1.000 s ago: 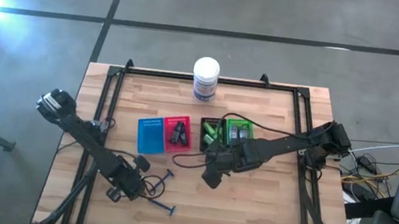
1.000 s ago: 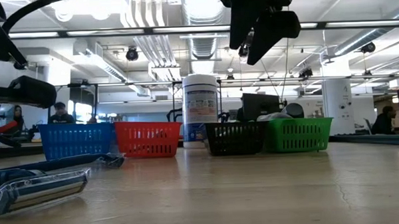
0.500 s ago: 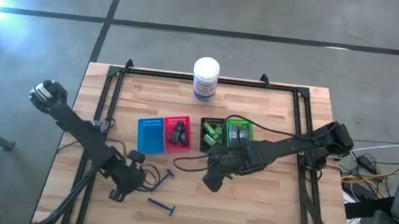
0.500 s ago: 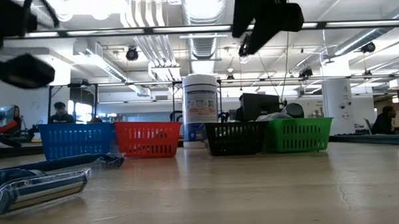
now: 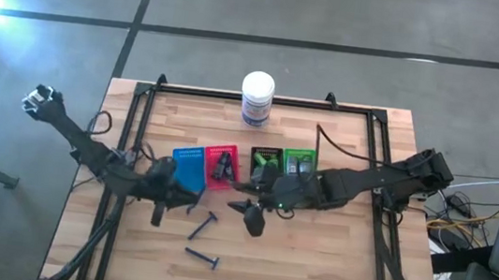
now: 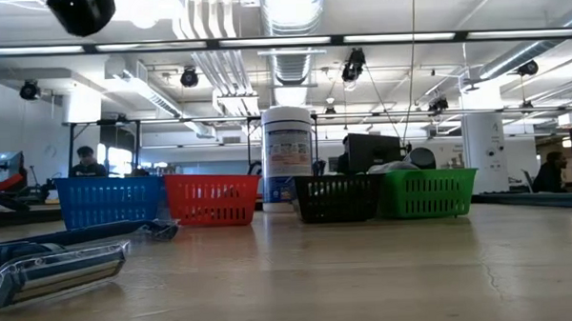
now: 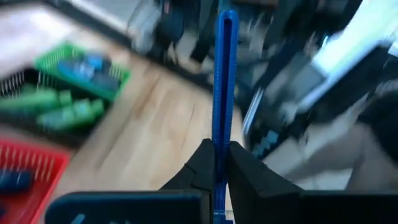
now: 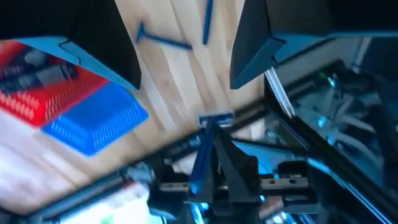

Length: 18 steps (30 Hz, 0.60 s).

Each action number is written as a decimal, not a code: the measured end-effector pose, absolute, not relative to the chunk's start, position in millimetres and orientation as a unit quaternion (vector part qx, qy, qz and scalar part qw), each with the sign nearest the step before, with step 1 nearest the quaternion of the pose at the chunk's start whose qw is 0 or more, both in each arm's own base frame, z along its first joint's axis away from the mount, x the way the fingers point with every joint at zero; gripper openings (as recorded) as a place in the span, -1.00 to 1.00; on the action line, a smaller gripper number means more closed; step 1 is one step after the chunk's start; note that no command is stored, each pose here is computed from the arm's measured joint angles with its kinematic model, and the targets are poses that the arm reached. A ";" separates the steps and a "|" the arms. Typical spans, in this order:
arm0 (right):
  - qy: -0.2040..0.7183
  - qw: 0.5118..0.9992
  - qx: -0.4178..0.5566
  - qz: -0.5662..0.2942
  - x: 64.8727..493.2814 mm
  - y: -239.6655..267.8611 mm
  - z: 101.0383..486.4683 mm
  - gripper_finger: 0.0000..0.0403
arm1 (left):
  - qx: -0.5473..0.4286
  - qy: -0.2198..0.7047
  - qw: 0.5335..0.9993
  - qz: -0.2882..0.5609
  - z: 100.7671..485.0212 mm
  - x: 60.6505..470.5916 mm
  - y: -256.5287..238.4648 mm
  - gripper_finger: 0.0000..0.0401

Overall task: Pick & Place Travel size toiletries
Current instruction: Put the blue razor into the blue basket

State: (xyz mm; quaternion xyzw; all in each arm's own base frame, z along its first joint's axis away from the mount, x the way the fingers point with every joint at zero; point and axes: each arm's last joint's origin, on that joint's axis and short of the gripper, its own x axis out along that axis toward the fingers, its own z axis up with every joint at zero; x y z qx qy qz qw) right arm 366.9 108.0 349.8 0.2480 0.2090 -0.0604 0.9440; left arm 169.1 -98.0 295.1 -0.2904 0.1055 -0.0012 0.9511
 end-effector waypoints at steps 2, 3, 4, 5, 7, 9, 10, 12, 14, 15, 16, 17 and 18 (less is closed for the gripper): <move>0.195 0.948 0.246 -0.059 369.1 105.1 352.4 0.25 | -0.302 0.068 0.951 0.002 299.7 167.4 -95.3 -0.89; 0.191 0.948 0.247 -0.061 370.1 102.6 352.9 0.27 | -0.305 0.056 0.951 0.002 301.4 166.8 -94.5 -0.89; 0.189 0.948 0.248 -0.063 370.8 100.6 353.3 0.29 | -0.307 0.047 0.951 0.003 302.3 166.5 -93.9 -0.89; 0.185 0.948 0.250 -0.065 371.7 98.5 353.6 0.32 | -0.308 0.040 0.951 0.004 302.9 166.4 -93.4 -0.89; 0.173 0.949 0.253 -0.066 374.0 95.0 355.4 0.36 | -0.308 0.031 0.951 0.005 304.6 167.6 -92.4 -0.89; 0.154 0.952 0.257 -0.065 376.3 91.5 358.9 0.41 | -0.310 0.017 0.951 0.005 306.7 170.1 -92.1 -0.89; 0.144 0.953 0.259 -0.063 377.3 90.2 360.8 0.43 | -0.309 0.012 0.951 0.006 307.5 171.6 -91.7 -0.89; 0.132 0.953 0.263 -0.063 378.7 87.1 363.0 0.47 | -0.304 0.005 0.953 0.006 308.2 175.1 -91.8 -0.89; 0.126 0.954 0.265 -0.065 379.8 84.1 364.1 0.50 | -0.304 -0.003 0.953 0.006 309.0 177.9 -91.0 -0.89; 0.123 0.954 0.266 -0.065 380.2 83.2 364.8 0.51 | -0.306 -0.005 0.952 0.006 309.0 179.3 -90.6 -0.89; 0.120 0.954 0.267 -0.065 380.7 81.5 365.2 0.52 | -0.307 -0.007 0.952 0.007 309.2 180.2 -90.1 -0.89; 0.119 0.954 0.267 -0.066 381.1 80.3 365.5 0.53 | -0.306 -0.007 0.952 0.009 308.7 181.0 -89.7 -0.89; 0.118 0.954 0.268 -0.066 381.2 79.6 365.6 0.54 | -0.306 -0.006 0.952 0.009 308.3 181.8 -89.4 -0.89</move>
